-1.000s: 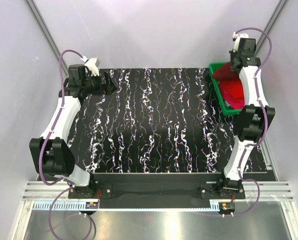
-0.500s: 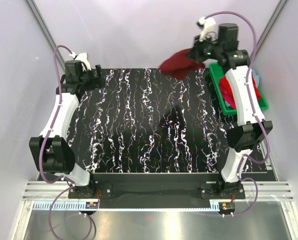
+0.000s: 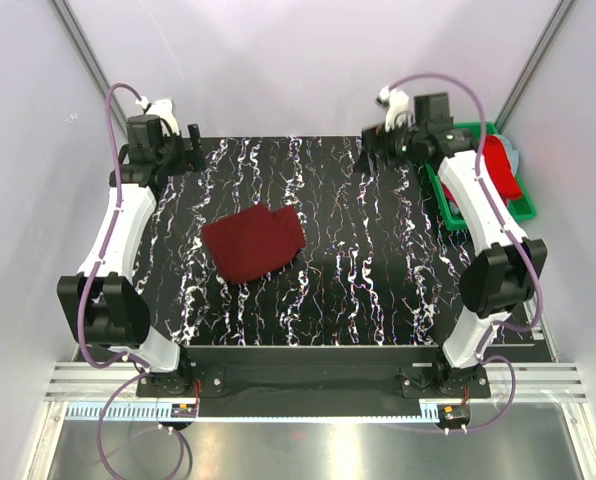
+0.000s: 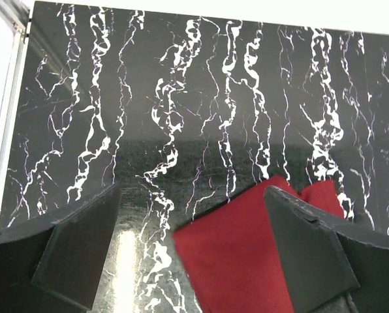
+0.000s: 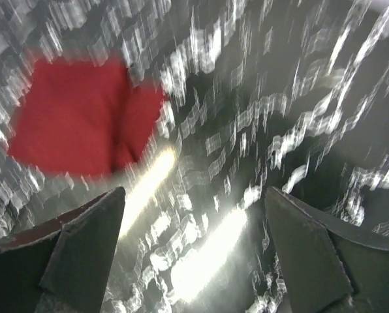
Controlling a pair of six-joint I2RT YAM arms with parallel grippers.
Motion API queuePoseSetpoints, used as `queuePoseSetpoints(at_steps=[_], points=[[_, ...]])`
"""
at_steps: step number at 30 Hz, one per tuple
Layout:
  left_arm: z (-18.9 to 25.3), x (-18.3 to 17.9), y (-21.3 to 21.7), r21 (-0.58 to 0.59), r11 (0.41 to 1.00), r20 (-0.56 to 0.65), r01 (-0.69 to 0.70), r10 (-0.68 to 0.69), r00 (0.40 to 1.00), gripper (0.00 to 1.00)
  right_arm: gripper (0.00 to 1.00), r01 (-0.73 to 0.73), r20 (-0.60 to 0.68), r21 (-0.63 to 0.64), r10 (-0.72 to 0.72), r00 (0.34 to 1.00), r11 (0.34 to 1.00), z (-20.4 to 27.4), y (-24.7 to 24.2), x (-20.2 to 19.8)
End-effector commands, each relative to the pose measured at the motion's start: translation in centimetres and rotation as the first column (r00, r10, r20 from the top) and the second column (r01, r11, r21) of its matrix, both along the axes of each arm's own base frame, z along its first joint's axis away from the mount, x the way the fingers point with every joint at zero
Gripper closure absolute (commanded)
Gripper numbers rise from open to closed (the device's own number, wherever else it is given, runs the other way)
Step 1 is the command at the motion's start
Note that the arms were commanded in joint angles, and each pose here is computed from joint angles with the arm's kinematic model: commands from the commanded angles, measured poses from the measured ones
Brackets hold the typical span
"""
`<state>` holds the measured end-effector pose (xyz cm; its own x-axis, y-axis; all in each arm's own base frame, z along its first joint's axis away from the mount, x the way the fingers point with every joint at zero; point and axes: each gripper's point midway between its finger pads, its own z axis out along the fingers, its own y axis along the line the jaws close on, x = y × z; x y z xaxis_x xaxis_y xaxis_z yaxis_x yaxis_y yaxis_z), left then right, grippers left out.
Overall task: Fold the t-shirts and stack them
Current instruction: Move the tshirt to the center of the board
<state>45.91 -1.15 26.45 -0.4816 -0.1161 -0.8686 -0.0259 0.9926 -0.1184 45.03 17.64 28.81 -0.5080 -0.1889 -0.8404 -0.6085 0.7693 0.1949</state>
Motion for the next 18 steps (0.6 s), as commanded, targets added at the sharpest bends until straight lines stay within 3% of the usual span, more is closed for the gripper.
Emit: queuePoseSetpoints(at_steps=[1, 4, 8, 13, 18], points=[[2.6, -0.6, -0.7, 0.039, 0.996, 0.069, 0.081, -0.084, 0.994, 0.01, 0.06, -0.183, -0.010, -0.121, 0.184, 0.983, 0.976, -2.7, 1.2, -3.0], [0.3, -1.3, -1.5, 0.018, 0.992, 0.011, 0.126, -0.126, 0.992, 0.11, 0.07, -0.316, -0.090, -0.133, 0.306, 0.948, 0.939, -5.1, 3.2, -6.2], [-6.3, -4.2, -3.8, -0.085, 0.978, -0.184, 0.193, -0.206, 0.961, 0.26, 0.07, -0.306, -0.121, -0.083, 0.295, 0.948, 0.948, -5.6, 3.6, -6.8], [-14.4, -6.3, -2.9, -0.085, 0.983, -0.476, 0.165, -0.186, 0.859, 0.27, 0.05, -0.282, -0.079, -0.097, 0.275, 0.958, 0.955, -4.3, 3.6, -5.7], [-16.4, -5.5, -2.8, -0.105, 0.983, -0.540, 0.148, -0.182, 0.822, 0.31, 0.04, -0.262, -0.044, -0.106, 0.259, 0.965, 0.959, -3.4, 3.6, -4.8]])
